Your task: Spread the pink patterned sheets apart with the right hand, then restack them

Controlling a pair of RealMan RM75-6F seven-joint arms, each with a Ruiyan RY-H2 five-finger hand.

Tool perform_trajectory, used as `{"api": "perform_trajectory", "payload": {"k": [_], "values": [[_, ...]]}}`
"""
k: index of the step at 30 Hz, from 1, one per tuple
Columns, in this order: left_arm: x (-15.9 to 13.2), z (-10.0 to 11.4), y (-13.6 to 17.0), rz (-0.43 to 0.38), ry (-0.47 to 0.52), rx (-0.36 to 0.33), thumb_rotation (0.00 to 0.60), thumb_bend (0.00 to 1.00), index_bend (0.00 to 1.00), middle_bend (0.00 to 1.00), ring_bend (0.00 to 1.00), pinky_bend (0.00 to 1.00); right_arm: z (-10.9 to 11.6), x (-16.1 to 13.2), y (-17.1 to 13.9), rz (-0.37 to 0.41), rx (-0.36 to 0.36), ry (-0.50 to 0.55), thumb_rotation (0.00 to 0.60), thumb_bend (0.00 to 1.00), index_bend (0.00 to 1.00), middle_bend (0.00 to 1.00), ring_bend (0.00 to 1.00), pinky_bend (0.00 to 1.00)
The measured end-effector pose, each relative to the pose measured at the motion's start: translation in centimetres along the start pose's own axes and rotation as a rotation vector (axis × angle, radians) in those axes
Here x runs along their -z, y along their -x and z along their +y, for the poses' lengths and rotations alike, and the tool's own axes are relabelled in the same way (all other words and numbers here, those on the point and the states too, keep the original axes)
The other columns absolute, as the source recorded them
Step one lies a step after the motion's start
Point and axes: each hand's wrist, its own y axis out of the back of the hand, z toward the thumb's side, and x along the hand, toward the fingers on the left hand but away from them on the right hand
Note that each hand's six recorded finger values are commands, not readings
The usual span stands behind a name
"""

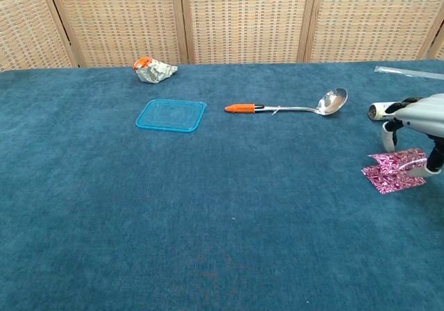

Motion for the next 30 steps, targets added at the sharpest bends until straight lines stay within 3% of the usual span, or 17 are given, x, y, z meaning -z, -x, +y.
{"api": "perform_trajectory", "payload": {"k": [12, 21, 30], "values": [[-0.2, 0.2, 0.1, -0.003, -0.001, -0.006, 0.472, 0.00, 0.07, 0.00, 0.00, 0.00, -1.0, 0.1, -0.8, 0.027, -0.010, -0.017, 0.600, 0.26, 0.45, 0.31, 0.00, 0.00], [0.2, 0.2, 0.2, 0.004, -0.001, -0.005, 0.470, 0.00, 0.07, 0.00, 0.00, 0.00, -0.2, -0.9, 0.3, 0.048, 0.011, -0.026, 0.600, 0.26, 0.43, 0.29, 0.00, 0.00], [0.3, 0.2, 0.2, 0.008, 0.000, -0.006, 0.469, 0.00, 0.07, 0.00, 0.00, 0.00, -0.4, -1.0, 0.4, 0.048, 0.001, -0.032, 0.600, 0.18, 0.34, 0.23, 0.00, 0.00]]}}
